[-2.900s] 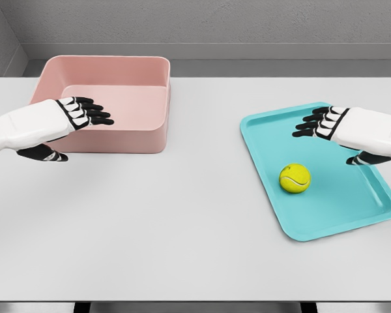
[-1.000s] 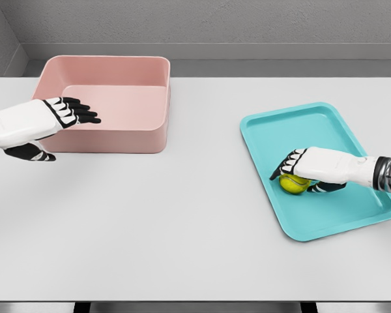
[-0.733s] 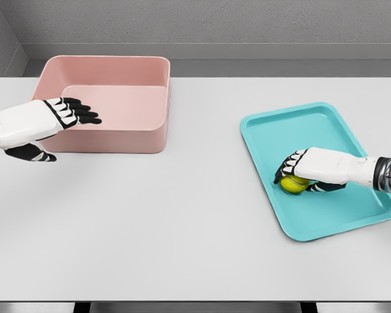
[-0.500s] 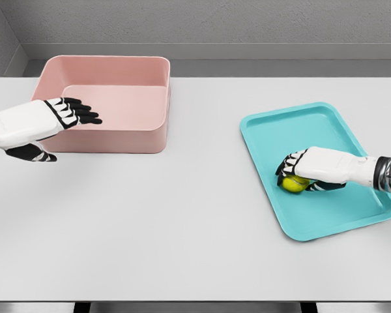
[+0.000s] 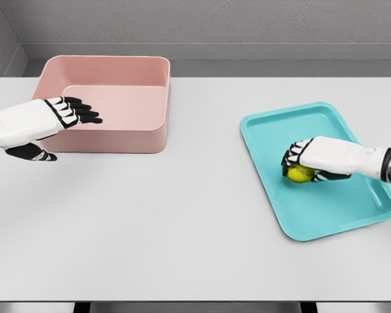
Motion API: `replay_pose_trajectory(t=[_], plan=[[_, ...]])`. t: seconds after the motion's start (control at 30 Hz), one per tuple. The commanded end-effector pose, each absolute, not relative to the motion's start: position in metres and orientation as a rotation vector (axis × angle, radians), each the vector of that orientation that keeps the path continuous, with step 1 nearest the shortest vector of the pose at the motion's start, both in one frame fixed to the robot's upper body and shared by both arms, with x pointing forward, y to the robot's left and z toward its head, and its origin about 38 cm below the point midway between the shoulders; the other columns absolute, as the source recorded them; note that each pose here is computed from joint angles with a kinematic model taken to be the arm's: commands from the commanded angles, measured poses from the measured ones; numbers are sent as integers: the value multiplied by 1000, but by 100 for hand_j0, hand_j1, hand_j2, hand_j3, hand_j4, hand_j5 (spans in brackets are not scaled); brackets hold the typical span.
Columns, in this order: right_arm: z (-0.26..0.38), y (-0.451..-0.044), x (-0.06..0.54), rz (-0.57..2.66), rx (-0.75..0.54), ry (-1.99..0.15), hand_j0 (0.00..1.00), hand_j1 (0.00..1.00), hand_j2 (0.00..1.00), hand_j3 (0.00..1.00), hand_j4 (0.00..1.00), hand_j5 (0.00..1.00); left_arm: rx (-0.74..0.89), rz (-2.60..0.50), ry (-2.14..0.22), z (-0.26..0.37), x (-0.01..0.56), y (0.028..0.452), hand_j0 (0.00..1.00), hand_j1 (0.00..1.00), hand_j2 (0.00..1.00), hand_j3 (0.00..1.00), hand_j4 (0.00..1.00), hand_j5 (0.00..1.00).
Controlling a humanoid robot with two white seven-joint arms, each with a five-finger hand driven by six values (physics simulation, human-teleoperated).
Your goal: Put the tennis from the blue tray into the pink basket with both arms
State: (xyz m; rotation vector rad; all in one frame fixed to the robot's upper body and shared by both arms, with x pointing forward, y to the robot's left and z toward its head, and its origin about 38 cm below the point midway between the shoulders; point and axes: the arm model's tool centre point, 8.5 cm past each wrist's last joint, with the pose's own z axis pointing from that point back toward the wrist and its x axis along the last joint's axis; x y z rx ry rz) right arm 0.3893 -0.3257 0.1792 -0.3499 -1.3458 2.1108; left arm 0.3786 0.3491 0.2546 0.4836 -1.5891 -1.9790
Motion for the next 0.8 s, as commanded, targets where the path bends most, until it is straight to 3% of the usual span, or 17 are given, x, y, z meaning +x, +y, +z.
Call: replay_pose_trajectory(t=[0.0,0.4,0.77], plan=[[186,-328,391,2092,-365,-1363,40,40,40,40,40,40,482,-1973,-1593,255,379,349,100,100,100,100,100,100],[234,-313,403,2105,-466,-1488,34,34,34,34,34,34,481,-1974,-1594,255,378,349,100,100,100,100,100,100],[235,-247,391,2182,-359,-1633,34,34,34,34,34,34,480,-1974,-1593,255,378,349,100,100,100,100,100,100]])
